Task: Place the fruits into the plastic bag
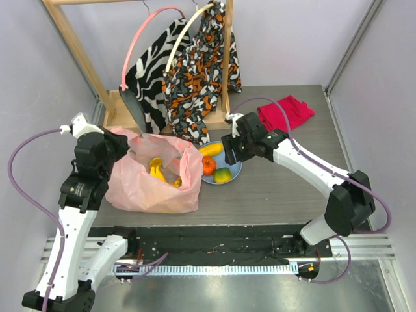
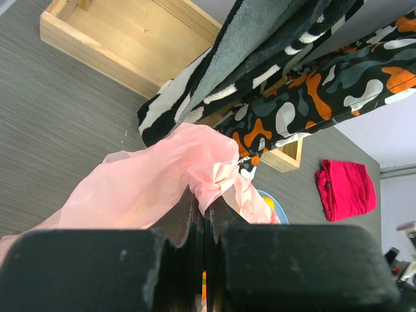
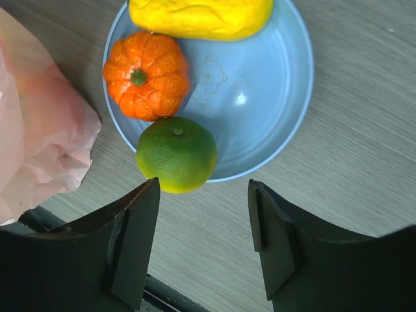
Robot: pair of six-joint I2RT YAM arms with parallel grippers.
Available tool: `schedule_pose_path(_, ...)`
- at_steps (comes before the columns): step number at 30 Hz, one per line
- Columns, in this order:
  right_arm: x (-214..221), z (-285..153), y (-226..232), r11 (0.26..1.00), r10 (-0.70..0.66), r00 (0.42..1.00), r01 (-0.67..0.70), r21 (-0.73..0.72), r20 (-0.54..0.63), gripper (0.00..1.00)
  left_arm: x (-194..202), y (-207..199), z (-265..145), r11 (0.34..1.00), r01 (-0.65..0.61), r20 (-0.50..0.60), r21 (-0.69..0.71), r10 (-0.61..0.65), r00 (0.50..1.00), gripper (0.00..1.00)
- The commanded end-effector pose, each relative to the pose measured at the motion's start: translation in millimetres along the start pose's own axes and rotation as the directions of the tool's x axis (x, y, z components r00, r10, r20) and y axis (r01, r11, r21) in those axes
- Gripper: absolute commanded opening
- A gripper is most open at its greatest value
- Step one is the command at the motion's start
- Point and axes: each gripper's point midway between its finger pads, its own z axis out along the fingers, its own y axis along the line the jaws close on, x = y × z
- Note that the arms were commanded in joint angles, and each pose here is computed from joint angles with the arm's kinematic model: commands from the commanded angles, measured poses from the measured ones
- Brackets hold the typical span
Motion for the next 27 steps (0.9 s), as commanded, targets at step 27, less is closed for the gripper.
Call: schedule_pose_path(27, 28, 46, 48, 0.994, -0.103, 0.988, 0.099, -0.042, -0.119, 0.71, -12, -4, -8, 1.0, 0.005, 0.044, 0.024, -0.006, 0.999, 0.0)
